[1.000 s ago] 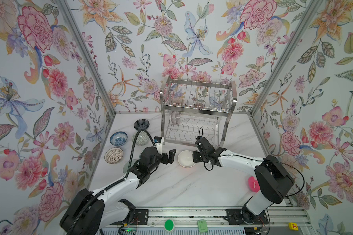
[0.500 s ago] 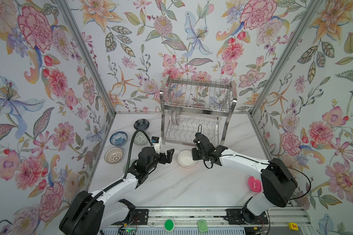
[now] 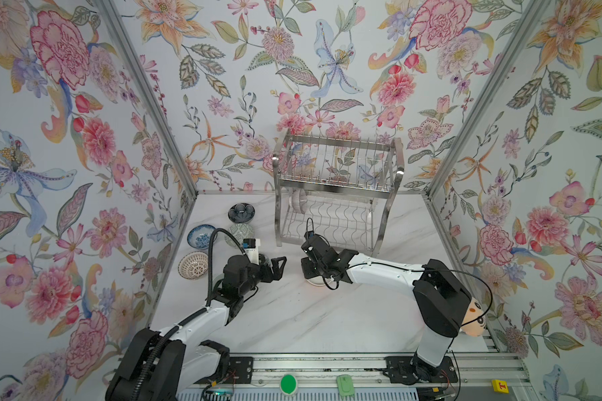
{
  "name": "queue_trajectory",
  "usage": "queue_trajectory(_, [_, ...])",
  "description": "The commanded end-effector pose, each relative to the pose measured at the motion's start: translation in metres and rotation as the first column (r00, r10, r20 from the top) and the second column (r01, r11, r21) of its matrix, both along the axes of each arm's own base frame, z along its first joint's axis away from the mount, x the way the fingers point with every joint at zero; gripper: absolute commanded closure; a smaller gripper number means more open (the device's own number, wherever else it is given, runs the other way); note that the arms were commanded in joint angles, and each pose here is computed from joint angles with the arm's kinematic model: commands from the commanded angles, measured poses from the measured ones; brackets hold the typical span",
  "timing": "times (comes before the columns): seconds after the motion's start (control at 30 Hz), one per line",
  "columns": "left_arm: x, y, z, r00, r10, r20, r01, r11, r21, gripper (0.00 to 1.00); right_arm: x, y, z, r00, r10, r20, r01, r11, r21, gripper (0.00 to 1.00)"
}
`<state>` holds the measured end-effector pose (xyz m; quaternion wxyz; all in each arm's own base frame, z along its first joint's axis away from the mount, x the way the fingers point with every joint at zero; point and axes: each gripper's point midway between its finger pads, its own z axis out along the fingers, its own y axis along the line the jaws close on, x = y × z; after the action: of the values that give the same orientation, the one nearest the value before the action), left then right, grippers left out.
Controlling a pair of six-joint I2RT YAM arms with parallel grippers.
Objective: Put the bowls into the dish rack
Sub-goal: 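Lower the right gripper onto the white bowl's rim to grasp it, then close the right gripper on the orange-and-white bowl rim and lift it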
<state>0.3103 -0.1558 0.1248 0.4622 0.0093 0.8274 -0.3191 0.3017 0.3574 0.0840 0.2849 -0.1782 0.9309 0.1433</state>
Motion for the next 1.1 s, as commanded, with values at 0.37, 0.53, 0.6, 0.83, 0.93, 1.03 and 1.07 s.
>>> queue_trajectory(0.37, [-0.017,-0.002,-0.016,0.997,-0.05,-0.059,0.048,0.998,-0.046,0.01,-0.006,0.012,-0.029,0.999,0.022,-0.049,-0.024,0.999,-0.042,0.59])
queue_trajectory(0.53, [-0.015,-0.004,-0.016,0.997,-0.054,-0.061,0.051,0.997,-0.05,0.01,-0.008,0.012,-0.036,0.998,0.031,-0.063,-0.035,0.998,-0.058,0.66])
queue_trajectory(0.6, [-0.015,-0.004,-0.017,0.996,-0.054,-0.064,0.05,0.997,-0.051,0.01,-0.009,0.011,-0.038,0.997,0.035,-0.064,-0.04,0.997,-0.064,0.7])
queue_trajectory(0.83, [-0.013,-0.004,-0.016,0.996,-0.053,-0.066,0.05,0.997,-0.053,0.01,-0.012,0.009,-0.038,0.996,0.048,-0.071,-0.053,0.996,-0.071,0.84])
queue_trajectory(0.93, [-0.012,-0.004,-0.015,0.997,-0.049,-0.064,0.046,0.998,-0.049,0.01,-0.014,0.008,-0.036,0.996,0.052,-0.072,-0.057,0.996,-0.066,0.94])
queue_trajectory(1.03, [-0.011,-0.003,-0.013,0.997,-0.046,-0.063,0.044,0.998,-0.046,0.01,-0.016,0.008,-0.029,0.996,0.059,-0.07,-0.063,0.997,-0.05,0.99])
queue_trajectory(1.07, [-0.01,-0.004,-0.012,0.997,-0.047,-0.06,0.044,0.998,-0.045,0.01,-0.016,0.008,-0.027,0.996,0.06,-0.068,-0.063,0.997,-0.042,1.0])
